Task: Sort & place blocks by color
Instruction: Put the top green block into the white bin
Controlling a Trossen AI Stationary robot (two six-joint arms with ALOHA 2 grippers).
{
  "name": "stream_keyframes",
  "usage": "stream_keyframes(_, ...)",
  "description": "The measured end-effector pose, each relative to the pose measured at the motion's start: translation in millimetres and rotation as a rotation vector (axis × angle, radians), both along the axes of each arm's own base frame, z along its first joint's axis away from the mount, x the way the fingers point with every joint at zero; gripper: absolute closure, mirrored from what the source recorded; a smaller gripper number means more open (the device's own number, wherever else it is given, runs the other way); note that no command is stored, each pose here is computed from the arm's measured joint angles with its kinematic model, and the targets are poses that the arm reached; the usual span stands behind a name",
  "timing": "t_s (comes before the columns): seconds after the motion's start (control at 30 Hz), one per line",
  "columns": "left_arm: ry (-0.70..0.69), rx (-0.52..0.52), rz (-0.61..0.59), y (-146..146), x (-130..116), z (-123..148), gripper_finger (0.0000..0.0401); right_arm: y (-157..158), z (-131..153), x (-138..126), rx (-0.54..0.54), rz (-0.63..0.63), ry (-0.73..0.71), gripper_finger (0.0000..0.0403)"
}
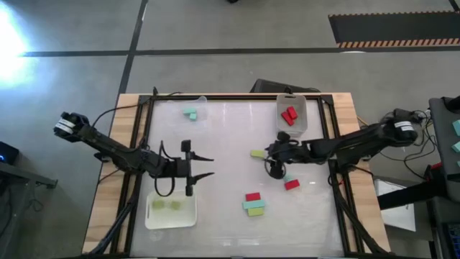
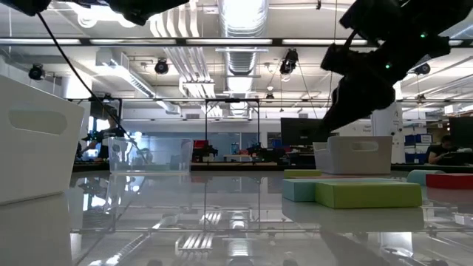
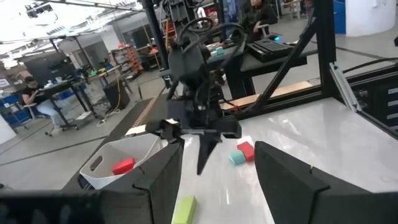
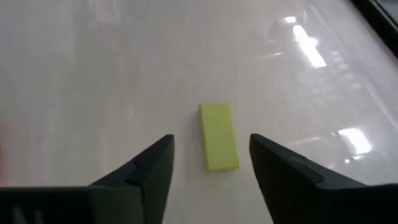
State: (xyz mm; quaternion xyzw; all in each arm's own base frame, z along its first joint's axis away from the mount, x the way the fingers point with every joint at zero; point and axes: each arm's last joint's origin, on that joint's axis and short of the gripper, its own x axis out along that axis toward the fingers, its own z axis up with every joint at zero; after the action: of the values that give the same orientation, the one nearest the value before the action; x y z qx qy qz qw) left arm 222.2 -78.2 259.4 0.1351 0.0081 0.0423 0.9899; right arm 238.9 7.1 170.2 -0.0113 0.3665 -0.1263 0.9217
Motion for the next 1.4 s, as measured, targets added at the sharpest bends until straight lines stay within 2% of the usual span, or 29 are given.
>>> stream_keyframes(0.2, 0.010, 0.004, 0.004, 0.2, 1.7, -2.4, 0.0216, -9.2, -15.0, 17.7, -0.021, -0.015, 0.088, 0.0161)
stream_keyframes(0.4, 0.020, 0.008, 0.005, -0.2, 3.5, -5.2, 0.0216, -23.1, -33.8, 24.7, 0.043, -0.019, 0.142, 0.0157)
stream_keyframes(0.7, 0.023, 0.009, 0.009, 0.7, 4.4, -6.0, 0.0216, -31.7, -51.8, 30.9, 0.065, -0.029, 0.166, 0.0194)
stream_keyframes(0.93, 0.024, 0.009, 0.010, -0.1, 6.4, -7.9, 0.0216, -31.6, -56.9, 33.4, 0.066, -0.025, 0.167, 0.0283)
stream_keyframes(1.17, -0.012, -0.006, 0.009, -2.8, 13.3, -10.7, 0.0216, -30.6, -50.3, 33.0, 0.051, -0.015, 0.138, 0.0287)
stream_keyframes(1.4, -0.026, -0.043, 0.013, -4.1, 19.5, -15.8, 0.0216, -17.9, -20.0, 39.3, 0.015, 0.059, -0.063, 0.0287)
